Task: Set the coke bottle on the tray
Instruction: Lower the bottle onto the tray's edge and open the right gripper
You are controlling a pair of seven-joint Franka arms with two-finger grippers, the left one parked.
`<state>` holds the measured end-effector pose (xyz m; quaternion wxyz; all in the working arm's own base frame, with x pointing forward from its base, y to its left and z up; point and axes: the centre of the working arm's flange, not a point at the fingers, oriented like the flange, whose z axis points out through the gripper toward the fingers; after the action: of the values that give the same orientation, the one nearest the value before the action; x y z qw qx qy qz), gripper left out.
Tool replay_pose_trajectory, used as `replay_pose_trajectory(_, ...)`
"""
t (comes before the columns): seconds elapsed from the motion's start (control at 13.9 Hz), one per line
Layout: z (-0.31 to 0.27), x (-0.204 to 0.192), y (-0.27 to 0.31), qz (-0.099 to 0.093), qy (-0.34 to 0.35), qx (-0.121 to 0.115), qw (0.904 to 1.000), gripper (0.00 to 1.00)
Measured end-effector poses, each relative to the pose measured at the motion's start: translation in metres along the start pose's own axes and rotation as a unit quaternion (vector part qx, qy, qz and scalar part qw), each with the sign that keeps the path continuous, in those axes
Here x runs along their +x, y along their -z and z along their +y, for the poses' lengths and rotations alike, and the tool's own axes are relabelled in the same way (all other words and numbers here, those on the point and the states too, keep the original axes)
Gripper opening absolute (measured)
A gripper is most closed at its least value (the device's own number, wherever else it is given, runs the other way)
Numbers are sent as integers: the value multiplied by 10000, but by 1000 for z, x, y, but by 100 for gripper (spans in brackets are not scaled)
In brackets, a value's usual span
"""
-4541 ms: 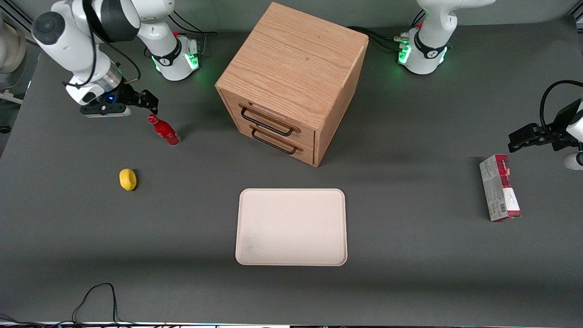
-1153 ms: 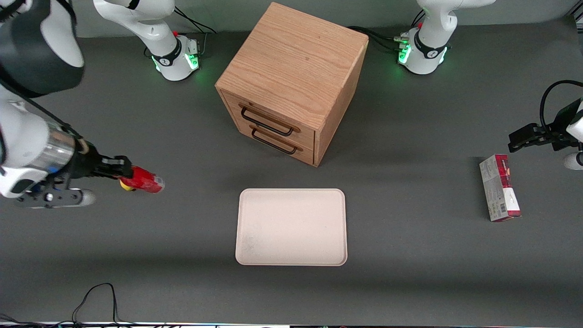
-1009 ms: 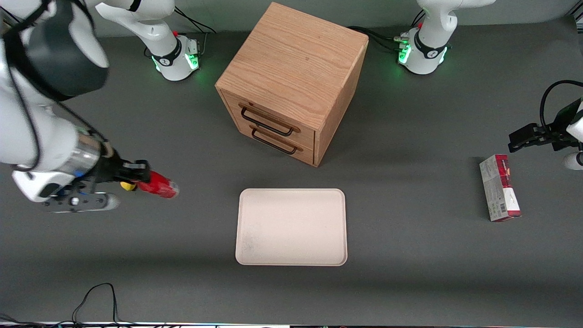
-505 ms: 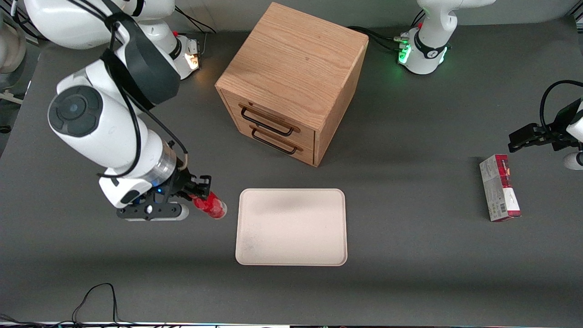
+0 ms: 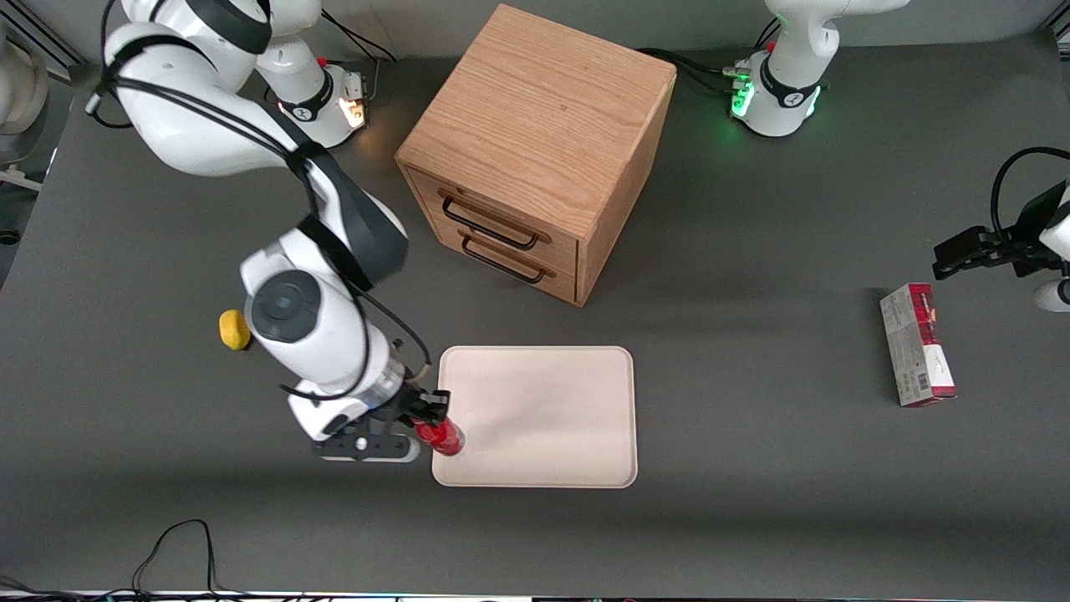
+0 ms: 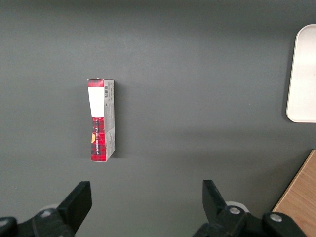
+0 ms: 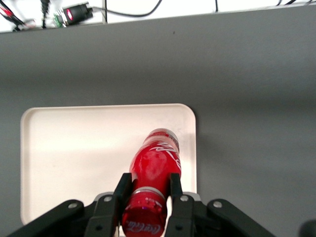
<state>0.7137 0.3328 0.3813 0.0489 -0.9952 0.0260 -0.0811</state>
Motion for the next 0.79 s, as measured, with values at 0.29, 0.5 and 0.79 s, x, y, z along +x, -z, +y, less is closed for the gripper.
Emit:
replay_pose_trajectory(0.29, 3, -1, -43, 7, 28, -108, 9999, 36)
replay_pose_trajectory(0.5, 7, 1, -61, 68, 43, -142, 9999, 36)
replay_pose_trajectory(0.79, 8, 1, -71, 127, 45, -99, 9999, 45)
